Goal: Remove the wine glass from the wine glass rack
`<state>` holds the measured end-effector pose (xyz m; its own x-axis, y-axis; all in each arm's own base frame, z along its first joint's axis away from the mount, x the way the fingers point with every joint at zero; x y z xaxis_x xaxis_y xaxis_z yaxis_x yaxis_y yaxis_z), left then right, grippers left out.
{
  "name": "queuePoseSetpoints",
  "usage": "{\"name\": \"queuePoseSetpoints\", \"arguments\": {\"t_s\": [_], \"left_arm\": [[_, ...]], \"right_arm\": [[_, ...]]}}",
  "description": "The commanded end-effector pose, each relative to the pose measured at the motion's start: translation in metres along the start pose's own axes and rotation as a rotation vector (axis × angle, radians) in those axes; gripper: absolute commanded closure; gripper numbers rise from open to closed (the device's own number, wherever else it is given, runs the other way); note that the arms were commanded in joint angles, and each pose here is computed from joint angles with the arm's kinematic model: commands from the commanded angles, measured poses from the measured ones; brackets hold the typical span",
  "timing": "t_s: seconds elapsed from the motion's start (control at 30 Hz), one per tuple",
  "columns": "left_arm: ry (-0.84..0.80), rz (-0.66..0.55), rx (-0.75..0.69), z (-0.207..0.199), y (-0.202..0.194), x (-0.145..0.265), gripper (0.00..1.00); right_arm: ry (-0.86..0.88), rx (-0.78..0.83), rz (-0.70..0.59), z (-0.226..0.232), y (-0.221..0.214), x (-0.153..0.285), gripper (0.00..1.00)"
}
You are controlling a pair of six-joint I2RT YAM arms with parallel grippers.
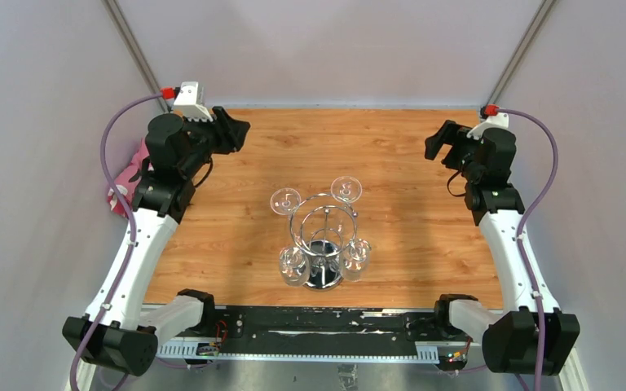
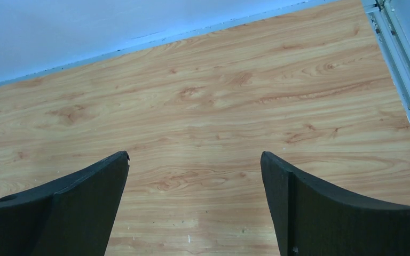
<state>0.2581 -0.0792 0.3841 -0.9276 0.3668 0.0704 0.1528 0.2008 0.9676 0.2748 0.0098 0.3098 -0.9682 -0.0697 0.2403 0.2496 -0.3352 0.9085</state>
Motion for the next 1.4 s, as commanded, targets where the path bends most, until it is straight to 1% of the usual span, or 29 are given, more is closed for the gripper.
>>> {"name": "queuePoseSetpoints", "arguments": {"t_s": [0.0, 0.13, 0.27, 0.33, 0.37, 0.4, 0.53, 0.57, 0.63, 0.7, 0.77, 0.83, 0.87, 0.97, 1.03, 1.07, 1.1, 1.13, 1.17, 1.2, 1.23, 1.27, 1.3, 1.37], "left_arm": [[0.051, -0.014, -0.037, 0.002, 0.005, 0.009, 0.52], [0.077, -0.011, -0.040, 0.004, 0.003, 0.011, 0.57], [0.097, 0.002, -0.041, 0.007, -0.001, 0.011, 0.63], [0.105, 0.008, -0.041, 0.008, -0.004, 0.010, 0.71], [0.107, 0.012, -0.042, 0.009, -0.005, 0.009, 0.74], [0.111, 0.013, -0.042, 0.009, -0.006, 0.009, 0.75], [0.128, 0.016, -0.047, 0.012, -0.011, 0.008, 0.88], [0.133, 0.014, -0.050, 0.013, -0.011, 0.008, 0.93], [0.146, 0.009, -0.051, 0.015, -0.014, 0.008, 0.98], [0.157, 0.004, -0.050, 0.016, -0.016, 0.008, 1.00], [0.160, 0.007, -0.046, 0.016, -0.018, 0.007, 1.00], [0.160, 0.010, -0.043, 0.017, -0.019, 0.007, 1.00], [0.162, 0.009, -0.041, 0.017, -0.020, 0.008, 1.00], [0.171, 0.001, -0.035, 0.017, -0.023, 0.011, 1.00], [0.183, -0.001, -0.031, 0.019, -0.025, 0.013, 1.00], [0.197, -0.006, -0.032, 0.019, -0.025, 0.015, 1.00], [0.201, -0.010, -0.033, 0.019, -0.025, 0.016, 1.00], [0.203, -0.012, -0.034, 0.019, -0.025, 0.018, 0.97], [0.208, -0.017, -0.033, 0.019, -0.024, 0.019, 0.90], [0.211, -0.018, -0.033, 0.020, -0.025, 0.020, 0.82], [0.212, -0.019, -0.034, 0.020, -0.025, 0.021, 0.76], [0.214, -0.021, -0.037, 0.020, -0.025, 0.022, 0.69], [0.218, -0.021, -0.037, 0.020, -0.025, 0.024, 0.63], [0.223, -0.022, -0.038, 0.020, -0.025, 0.026, 0.56]], "right_arm": [[-0.021, 0.002, 0.010, -0.002, 0.004, 0.001, 0.00], [-0.029, 0.001, 0.015, -0.003, 0.003, 0.001, 0.01], [-0.042, 0.016, 0.044, -0.003, 0.004, 0.000, 0.11], [-0.057, 0.028, 0.083, -0.001, 0.007, 0.000, 0.14], [-0.060, 0.032, 0.097, 0.001, 0.008, 0.000, 0.19], [-0.051, 0.036, 0.108, 0.004, 0.008, 0.000, 0.23], [-0.007, 0.076, 0.118, 0.019, 0.005, 0.003, 0.51], [-0.004, 0.083, 0.116, 0.022, 0.006, 0.005, 0.59], [0.012, 0.097, 0.110, 0.026, 0.007, 0.009, 0.70], [0.026, 0.099, 0.106, 0.028, 0.008, 0.012, 0.82], [0.040, 0.098, 0.103, 0.030, 0.009, 0.014, 0.88], [0.065, 0.094, 0.102, 0.034, 0.010, 0.017, 0.98], [0.076, 0.093, 0.103, 0.036, 0.011, 0.018, 1.00], [0.137, 0.113, 0.104, 0.054, 0.014, 0.026, 1.00], [0.198, 0.154, 0.112, 0.076, 0.015, 0.036, 1.00], [0.217, 0.184, 0.128, 0.087, 0.013, 0.042, 0.97], [0.242, 0.216, 0.129, 0.097, 0.013, 0.049, 0.91], [0.266, 0.242, 0.126, 0.108, 0.013, 0.055, 0.81], [0.287, 0.263, 0.121, 0.117, 0.013, 0.062, 0.70], [0.321, 0.283, 0.126, 0.127, 0.011, 0.069, 0.61], [0.353, 0.301, 0.131, 0.135, 0.008, 0.075, 0.53], [0.384, 0.322, 0.142, 0.142, 0.005, 0.082, 0.48], [0.412, 0.343, 0.155, 0.149, 0.001, 0.088, 0.46], [0.459, 0.376, 0.186, 0.162, -0.007, 0.099, 0.44]]}}
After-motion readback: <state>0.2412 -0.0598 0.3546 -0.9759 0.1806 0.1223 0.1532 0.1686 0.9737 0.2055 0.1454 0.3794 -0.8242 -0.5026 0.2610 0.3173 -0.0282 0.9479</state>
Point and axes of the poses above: each gripper's point midway between its finger pads, its own x axis back along the fingers, its own z axis along the line the jaws close on, y = z × x, the point moved 10 cm from there along x, back along the fingers, and after that the axes turned 4 degrees about -x, right-handed, at the moved point
